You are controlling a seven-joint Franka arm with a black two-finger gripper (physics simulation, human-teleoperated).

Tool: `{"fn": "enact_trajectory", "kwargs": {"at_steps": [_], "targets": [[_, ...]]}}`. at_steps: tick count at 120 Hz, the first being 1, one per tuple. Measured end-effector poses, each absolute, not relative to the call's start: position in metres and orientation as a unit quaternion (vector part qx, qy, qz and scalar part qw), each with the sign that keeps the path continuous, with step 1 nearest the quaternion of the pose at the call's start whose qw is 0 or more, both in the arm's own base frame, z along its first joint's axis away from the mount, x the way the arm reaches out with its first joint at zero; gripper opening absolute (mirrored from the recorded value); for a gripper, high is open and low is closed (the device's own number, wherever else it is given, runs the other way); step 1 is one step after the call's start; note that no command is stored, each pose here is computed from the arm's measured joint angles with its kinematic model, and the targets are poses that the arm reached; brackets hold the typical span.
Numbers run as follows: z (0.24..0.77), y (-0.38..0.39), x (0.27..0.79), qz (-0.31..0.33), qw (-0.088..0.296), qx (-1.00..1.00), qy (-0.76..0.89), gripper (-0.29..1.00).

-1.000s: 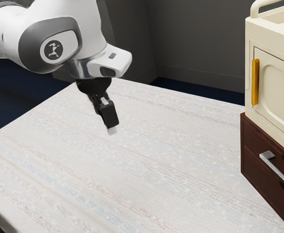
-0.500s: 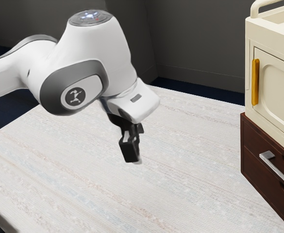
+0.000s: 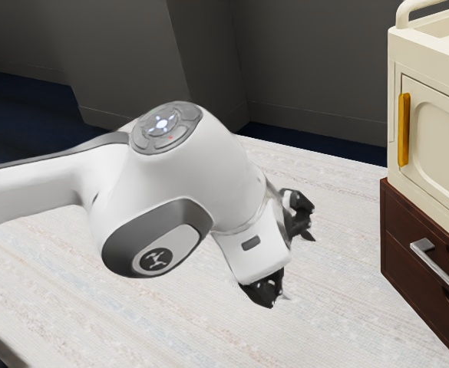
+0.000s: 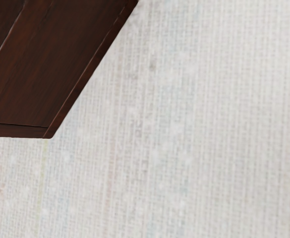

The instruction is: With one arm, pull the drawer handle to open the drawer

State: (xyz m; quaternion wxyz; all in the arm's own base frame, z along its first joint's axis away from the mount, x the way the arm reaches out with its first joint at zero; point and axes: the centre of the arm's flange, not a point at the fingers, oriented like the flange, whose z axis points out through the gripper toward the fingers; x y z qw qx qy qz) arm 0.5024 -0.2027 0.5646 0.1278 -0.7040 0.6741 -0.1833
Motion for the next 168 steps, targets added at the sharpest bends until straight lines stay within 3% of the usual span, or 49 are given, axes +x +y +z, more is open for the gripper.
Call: {"fn": "enact_trajectory", "kwargs": {"at_steps": [28, 70, 117, 168], "targets": [[0.571, -0.229, 0.497, -0.221, 0.151, -0.644, 0.717, 0.7], [0.566, -0.279, 0.503, -0.222, 0.189, -0.568, 0.769, 0.7], [0.576, -0.298, 0.507, -0.242, 0.214, -0.526, 0.787, 0.7], [0.544, -0.319, 0.522, -0.232, 0.223, -0.504, 0.802, 0.7]]}}
